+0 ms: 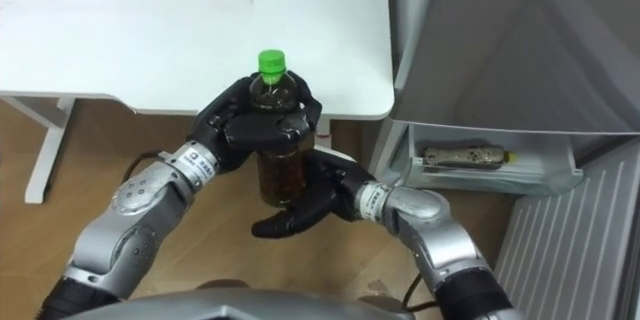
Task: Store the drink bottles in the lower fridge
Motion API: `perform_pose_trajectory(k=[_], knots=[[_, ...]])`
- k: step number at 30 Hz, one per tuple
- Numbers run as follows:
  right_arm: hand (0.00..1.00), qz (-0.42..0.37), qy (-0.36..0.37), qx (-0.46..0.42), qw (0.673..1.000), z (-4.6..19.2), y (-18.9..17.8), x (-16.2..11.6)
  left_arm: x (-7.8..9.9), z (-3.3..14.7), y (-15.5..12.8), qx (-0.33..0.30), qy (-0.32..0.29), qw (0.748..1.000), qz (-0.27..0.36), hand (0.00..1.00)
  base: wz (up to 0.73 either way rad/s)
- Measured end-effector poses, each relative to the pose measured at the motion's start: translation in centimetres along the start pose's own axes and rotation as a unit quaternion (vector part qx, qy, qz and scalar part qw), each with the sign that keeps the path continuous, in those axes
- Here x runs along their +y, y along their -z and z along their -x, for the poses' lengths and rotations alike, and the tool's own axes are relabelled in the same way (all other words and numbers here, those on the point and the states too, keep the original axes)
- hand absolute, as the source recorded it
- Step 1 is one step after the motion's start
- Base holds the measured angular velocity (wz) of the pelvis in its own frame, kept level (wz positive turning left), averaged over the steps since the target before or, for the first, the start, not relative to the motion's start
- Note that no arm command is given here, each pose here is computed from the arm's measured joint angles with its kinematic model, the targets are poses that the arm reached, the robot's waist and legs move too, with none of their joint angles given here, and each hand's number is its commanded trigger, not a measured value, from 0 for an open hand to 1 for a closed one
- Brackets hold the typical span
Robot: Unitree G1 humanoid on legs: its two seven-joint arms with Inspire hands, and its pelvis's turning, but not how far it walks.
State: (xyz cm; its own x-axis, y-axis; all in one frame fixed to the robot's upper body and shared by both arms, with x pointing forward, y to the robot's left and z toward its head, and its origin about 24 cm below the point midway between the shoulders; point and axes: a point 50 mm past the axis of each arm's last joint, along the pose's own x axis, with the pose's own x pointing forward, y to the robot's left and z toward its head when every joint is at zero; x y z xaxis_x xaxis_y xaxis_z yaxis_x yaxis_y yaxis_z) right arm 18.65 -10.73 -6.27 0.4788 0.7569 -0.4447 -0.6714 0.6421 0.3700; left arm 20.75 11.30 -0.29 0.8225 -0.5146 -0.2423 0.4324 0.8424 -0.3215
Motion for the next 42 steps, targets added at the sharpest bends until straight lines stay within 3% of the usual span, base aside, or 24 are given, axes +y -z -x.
perform_pose_trajectory(k=[9, 10, 11, 12, 13, 20, 21, 23, 25, 26, 42], knots=[[0.0, -0.023, 0.006, -0.012, 1.0, 0.1, 0.1, 0.0, -0.5, -0.1, 1.4, 0.03, 0.011, 0.999, -0.005, 1.0, 0.0], [0.11, -0.025, 0.006, -0.013, 1.0, 0.1, 0.1, 0.0, -0.5, -0.1, 1.5, 0.03, 0.011, 0.999, -0.006, 1.0, 0.0], [0.54, -0.031, 0.006, -0.015, 0.999, 0.1, 0.2, 0.0, -0.5, -0.1, 1.5, 0.029, 0.012, 0.999, -0.007, 1.0, 0.0], [0.81, -0.036, 0.006, -0.017, 0.999, 0.1, 0.2, 0.1, -0.6, -0.1, 1.5, 0.028, 0.012, 1.0, -0.007, 1.0, 0.0], [1.0, -0.04, 0.007, -0.018, 0.999, 0.1, 0.3, 0.1, -0.6, -0.1, 1.5, 0.029, 0.012, 0.999, -0.007, 1.0, 0.0], [1.0, -0.052, 0.011, -0.007, 0.999, 0.2, 1.1, 0.2, -0.6, -0.1, 2.2, 0.039, 0.017, 0.999, -0.013, 1.0, 0.0], [1.0, -0.054, 0.011, -0.002, 0.998, 0.1, 1.3, 0.3, -0.7, -0.1, 2.5, 0.044, 0.019, 0.999, -0.011, 0.82, 0.0], [1.0, -0.053, 0.011, 0.004, 0.999, 0.1, 1.5, 0.4, -0.7, -0.1, 2.7, 0.048, 0.022, 0.999, -0.009, 0.71, 0.0], [1.0, -0.053, 0.012, 0.006, 0.999, 0.2, 1.7, 0.4, -0.8, -0.1, 2.8, 0.05, 0.027, 0.998, -0.01, 0.51, 0.0], [1.0, -0.05, 0.01, 0.008, 0.999, 0.2, 1.7, 0.4, -0.8, 0.0, 2.8, 0.051, 0.027, 0.998, -0.01, 0.0, 0.0], [1.0, -0.062, 0.004, 0.0, 0.998, 0.3, 1.8, 0.6, -0.1, 0.1, 2.7, 0.045, 0.014, 0.999, -0.01, 0.0, 0.0]])
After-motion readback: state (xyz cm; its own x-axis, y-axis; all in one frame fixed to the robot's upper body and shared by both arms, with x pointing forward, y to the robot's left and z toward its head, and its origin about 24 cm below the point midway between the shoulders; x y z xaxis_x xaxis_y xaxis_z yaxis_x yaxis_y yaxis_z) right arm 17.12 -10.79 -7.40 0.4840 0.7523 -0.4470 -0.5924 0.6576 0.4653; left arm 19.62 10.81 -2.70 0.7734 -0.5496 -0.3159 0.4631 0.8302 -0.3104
